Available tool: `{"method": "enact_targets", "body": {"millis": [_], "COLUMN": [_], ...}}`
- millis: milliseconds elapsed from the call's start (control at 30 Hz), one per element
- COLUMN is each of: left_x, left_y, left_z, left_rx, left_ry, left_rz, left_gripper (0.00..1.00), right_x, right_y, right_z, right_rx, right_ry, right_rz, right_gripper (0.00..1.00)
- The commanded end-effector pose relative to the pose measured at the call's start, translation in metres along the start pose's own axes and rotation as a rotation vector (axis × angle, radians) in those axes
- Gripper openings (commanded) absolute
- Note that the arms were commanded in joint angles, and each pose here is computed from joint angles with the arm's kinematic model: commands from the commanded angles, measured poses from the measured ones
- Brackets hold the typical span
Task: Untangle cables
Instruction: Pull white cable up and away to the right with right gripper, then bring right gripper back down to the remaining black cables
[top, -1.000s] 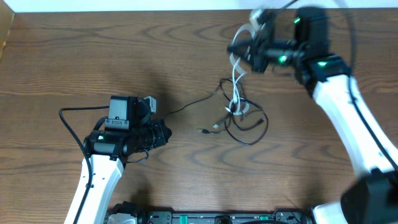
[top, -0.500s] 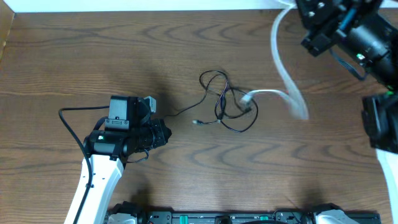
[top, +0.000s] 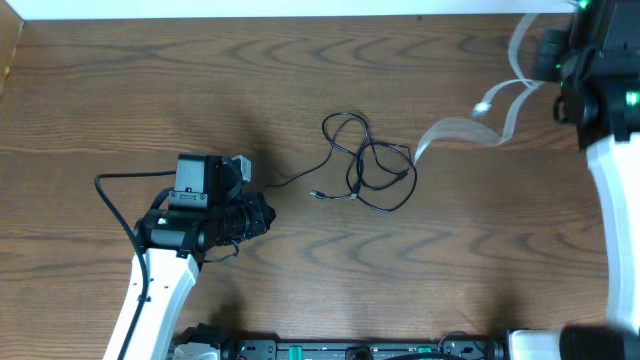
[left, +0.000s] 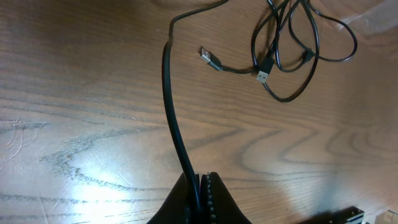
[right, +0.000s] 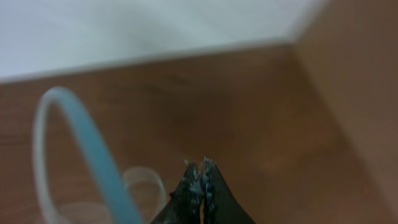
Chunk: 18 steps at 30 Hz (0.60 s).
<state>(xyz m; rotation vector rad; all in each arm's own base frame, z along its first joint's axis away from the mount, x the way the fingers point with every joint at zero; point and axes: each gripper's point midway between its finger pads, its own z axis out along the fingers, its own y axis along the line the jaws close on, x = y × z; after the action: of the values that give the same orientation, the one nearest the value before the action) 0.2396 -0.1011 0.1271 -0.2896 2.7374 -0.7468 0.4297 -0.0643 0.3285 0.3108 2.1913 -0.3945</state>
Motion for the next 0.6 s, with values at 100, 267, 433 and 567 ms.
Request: {"method": "enact_targets", "body": {"millis": [100, 267, 433, 567], "left_x": [0.001, 0.000, 0.000, 0.000], "left_y": [0.002, 0.003, 0.002, 0.002], "left_z": [-0.003, -0.003, -0.003, -0.003], "left_rx": [-0.014, -0.017, -0.016, -0.016], "left_ry": [0.002, 0.000, -0.003, -0.003], "left_rz": [0.016, 0.017, 0.018, 0.018], "left_gripper": [0.08, 0.07, 0.07, 0.08], "right_x": [0.041, 0.061, 0.072, 0.070], "right_y": [-0.110, -0.126, -0.103, -0.082], "right_z": [0.048, 0.072, 0.082, 0.079], "right_rx": [0.368, 0.241, -0.044, -0.187], "right_ry": [0.174, 0.248, 0.300, 0.307], "right_rz": [0.077, 0.182, 0.285, 0.313], "right_gripper": [0.01, 0.13, 0.82, 0.77]}}
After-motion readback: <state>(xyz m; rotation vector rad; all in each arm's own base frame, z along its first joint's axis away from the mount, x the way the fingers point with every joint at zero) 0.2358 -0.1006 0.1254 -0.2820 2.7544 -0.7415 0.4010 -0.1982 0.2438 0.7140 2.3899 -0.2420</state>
